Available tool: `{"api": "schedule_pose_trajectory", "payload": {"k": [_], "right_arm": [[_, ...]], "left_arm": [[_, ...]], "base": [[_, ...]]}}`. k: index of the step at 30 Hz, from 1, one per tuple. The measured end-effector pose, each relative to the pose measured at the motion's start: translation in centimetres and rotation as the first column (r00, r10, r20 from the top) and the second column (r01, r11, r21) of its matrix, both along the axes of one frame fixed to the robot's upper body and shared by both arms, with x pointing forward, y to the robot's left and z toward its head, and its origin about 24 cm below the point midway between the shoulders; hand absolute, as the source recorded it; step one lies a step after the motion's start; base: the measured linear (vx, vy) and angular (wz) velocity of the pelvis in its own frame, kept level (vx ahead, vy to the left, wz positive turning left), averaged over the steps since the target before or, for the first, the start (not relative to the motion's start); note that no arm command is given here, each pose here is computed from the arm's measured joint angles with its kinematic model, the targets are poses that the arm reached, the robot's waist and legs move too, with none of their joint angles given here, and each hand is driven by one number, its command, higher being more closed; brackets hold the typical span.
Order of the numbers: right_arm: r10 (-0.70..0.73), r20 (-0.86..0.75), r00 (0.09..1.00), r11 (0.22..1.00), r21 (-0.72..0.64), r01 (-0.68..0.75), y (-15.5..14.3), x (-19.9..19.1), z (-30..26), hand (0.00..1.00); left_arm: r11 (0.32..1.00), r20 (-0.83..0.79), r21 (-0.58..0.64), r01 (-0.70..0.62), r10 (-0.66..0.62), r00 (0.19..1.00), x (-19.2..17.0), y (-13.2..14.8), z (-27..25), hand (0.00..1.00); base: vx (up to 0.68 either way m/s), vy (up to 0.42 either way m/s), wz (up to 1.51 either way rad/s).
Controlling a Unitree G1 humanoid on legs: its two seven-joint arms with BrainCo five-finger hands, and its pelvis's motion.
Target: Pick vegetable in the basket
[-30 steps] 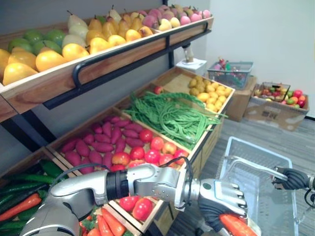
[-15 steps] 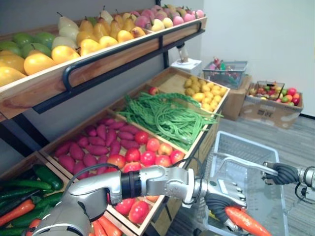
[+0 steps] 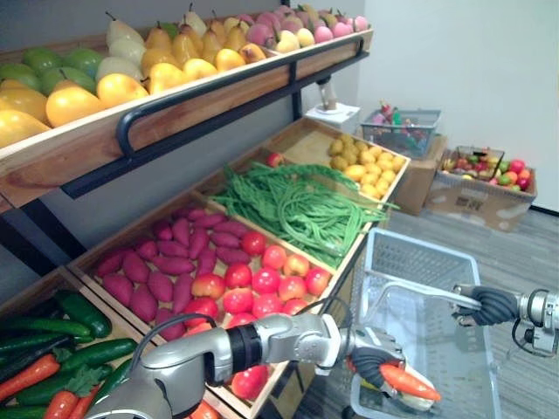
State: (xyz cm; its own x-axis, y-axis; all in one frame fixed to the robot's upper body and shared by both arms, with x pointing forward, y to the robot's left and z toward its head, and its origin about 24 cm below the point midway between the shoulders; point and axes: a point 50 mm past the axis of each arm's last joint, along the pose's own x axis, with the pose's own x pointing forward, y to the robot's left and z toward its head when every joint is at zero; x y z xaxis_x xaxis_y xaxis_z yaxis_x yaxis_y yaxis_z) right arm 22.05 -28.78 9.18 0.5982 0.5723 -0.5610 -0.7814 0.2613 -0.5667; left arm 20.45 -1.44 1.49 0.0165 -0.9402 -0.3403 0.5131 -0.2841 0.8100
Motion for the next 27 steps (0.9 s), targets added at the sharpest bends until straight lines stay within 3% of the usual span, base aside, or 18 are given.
{"api": "schedule_pose_trajectory", "payload": {"k": [18, 27], "right_arm": [[0.075, -0.035, 0.997, 0.996, 0.046, -0.073, 1.5, 0.6, -0.2, 1.00], [0.133, -0.022, 0.991, 0.987, 0.095, -0.130, 3.7, 1.2, -0.4, 1.00]], "left_arm": [[1.000, -0.025, -0.002, -0.019, 0.019, 0.999, -0.5, -2.0, -0.7, 1.00], [1.000, 0.036, -0.001, -0.015, 0.015, 0.999, 0.6, -2.6, 0.4, 1.00]], "base": [[-0.02, -0.012, -0.03], [0.00, -0.009, -0.14]]}}
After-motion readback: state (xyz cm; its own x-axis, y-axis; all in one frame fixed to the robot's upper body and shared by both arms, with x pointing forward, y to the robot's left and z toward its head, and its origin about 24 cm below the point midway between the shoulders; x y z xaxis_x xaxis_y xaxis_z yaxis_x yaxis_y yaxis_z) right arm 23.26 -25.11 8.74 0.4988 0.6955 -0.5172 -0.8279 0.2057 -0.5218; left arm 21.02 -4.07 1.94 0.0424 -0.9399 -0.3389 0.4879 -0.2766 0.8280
